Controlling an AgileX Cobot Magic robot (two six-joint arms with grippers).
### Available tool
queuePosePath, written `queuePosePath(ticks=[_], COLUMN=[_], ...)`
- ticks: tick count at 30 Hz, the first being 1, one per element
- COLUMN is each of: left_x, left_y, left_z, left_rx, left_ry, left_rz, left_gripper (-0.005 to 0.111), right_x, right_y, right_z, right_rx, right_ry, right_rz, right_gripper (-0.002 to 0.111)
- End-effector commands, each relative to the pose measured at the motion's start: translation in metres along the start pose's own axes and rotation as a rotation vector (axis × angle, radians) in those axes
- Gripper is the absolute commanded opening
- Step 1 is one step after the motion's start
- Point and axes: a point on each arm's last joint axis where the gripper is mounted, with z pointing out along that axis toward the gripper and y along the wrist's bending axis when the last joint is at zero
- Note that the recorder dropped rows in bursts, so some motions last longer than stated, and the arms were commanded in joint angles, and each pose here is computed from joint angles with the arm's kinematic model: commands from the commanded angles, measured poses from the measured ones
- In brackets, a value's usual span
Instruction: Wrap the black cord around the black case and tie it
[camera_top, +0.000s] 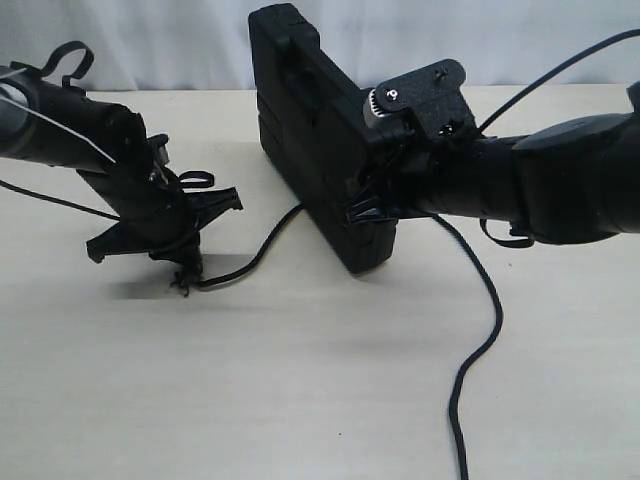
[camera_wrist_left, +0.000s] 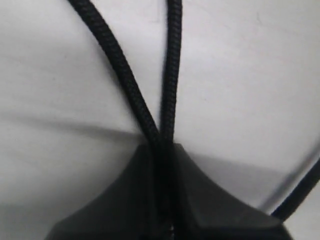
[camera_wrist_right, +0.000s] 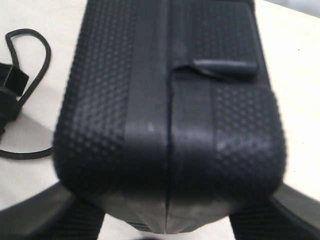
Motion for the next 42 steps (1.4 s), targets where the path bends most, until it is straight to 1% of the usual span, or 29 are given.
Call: queuePosePath(ticks=[1,6,7,9,12,14,17,20,24,26,28,29,30,31,32,33,34,35,36,38,40,42], left_x=[0.001,-0.006,-0.007,-0.009,-0.014,-0.018,-0.020,-0.021,-0.025,-0.028,-0.029,-0.030,-0.031,-0.031,-0.030,-0.027,-0.024,-0.019,-0.015,-0.005,0.004,0.007], left_y=[-0.002,-0.009,-0.009,-0.009,-0.007,-0.004,0.000,-0.001,-0.002,-0.004,-0.006,-0.007,-0.008,-0.009,-0.009,-0.008,-0.008,-0.009,-0.010,-0.016,-0.023,-0.026], left_z=[0.002,-0.023,-0.029,-0.040,-0.052,-0.056,-0.058,-0.059,-0.068,-0.075,-0.085,-0.095,-0.100,-0.109,-0.113,-0.117,-0.116,-0.115,-0.114,-0.115,-0.117,-0.119], left_rx=[-0.012,0.026,0.029,0.032,0.036,0.035,0.030,0.031,0.038,0.042,0.043,0.041,0.040,0.033,0.025,0.015,0.021,0.054,0.082,0.203,0.336,0.393], left_ry=[0.005,-0.074,-0.087,-0.112,-0.144,-0.158,-0.160,-0.179,-0.232,-0.273,-0.319,-0.362,-0.385,-0.416,-0.423,-0.407,-0.382,-0.334,-0.313,-0.276,-0.264,-0.263], left_rz=[0.220,0.569,0.632,0.720,0.771,0.756,0.759,0.802,0.829,0.855,0.907,0.960,0.986,1.046,1.089,1.169,1.210,1.287,1.323,1.463,1.499,1.457], left_gripper=[0.000,0.000,0.000,0.000,0.000,0.000,0.000,0.000,0.000,0.000,0.000,0.000,0.000,0.000,0.000,0.000,0.000,0.000,0.000,0.000,0.000,0.000], right_x=[0.006,0.004,0.004,0.004,0.001,-0.004,-0.014,-0.015,-0.018,-0.020,-0.020,-0.015,-0.013,-0.009,-0.007,-0.004,-0.004,-0.004,-0.004,-0.004,-0.003,-0.003], right_y=[0.005,0.000,0.000,-0.001,-0.003,-0.006,-0.008,-0.008,-0.016,-0.017,-0.017,-0.017,-0.018,-0.019,-0.019,-0.015,-0.012,-0.011,-0.010,-0.010,-0.007,-0.004], right_z=[0.005,0.002,0.002,0.002,-0.001,-0.008,-0.022,-0.026,-0.028,-0.031,-0.031,-0.026,-0.023,-0.016,-0.013,-0.009,-0.008,-0.008,-0.008,-0.008,-0.008,-0.008], right_rx=[-0.051,-0.008,-0.004,0.001,0.022,0.057,0.078,0.084,0.177,0.191,0.192,0.191,0.196,0.208,0.205,0.160,0.136,0.116,0.114,0.108,0.072,0.044], right_ry=[0.028,0.015,0.015,0.015,-0.001,-0.027,-0.074,-0.083,-0.090,-0.097,-0.095,-0.075,-0.062,-0.037,-0.027,-0.017,-0.016,-0.017,-0.017,-0.017,-0.018,-0.019], right_rz=[0.052,0.048,0.038,0.028,0.022,0.018,-0.051,-0.068,-0.101,-0.136,-0.151,-0.152,-0.153,-0.156,-0.158,-0.160,-0.160,-0.158,-0.153,-0.153,-0.154,-0.154], right_gripper=[0.004,0.004,0.004,0.004,0.004,0.004,0.004,0.004,0.004,0.004,0.004,0.004,0.004,0.004,0.004,0.004,0.004,0.004,0.004,0.004,0.004,0.004])
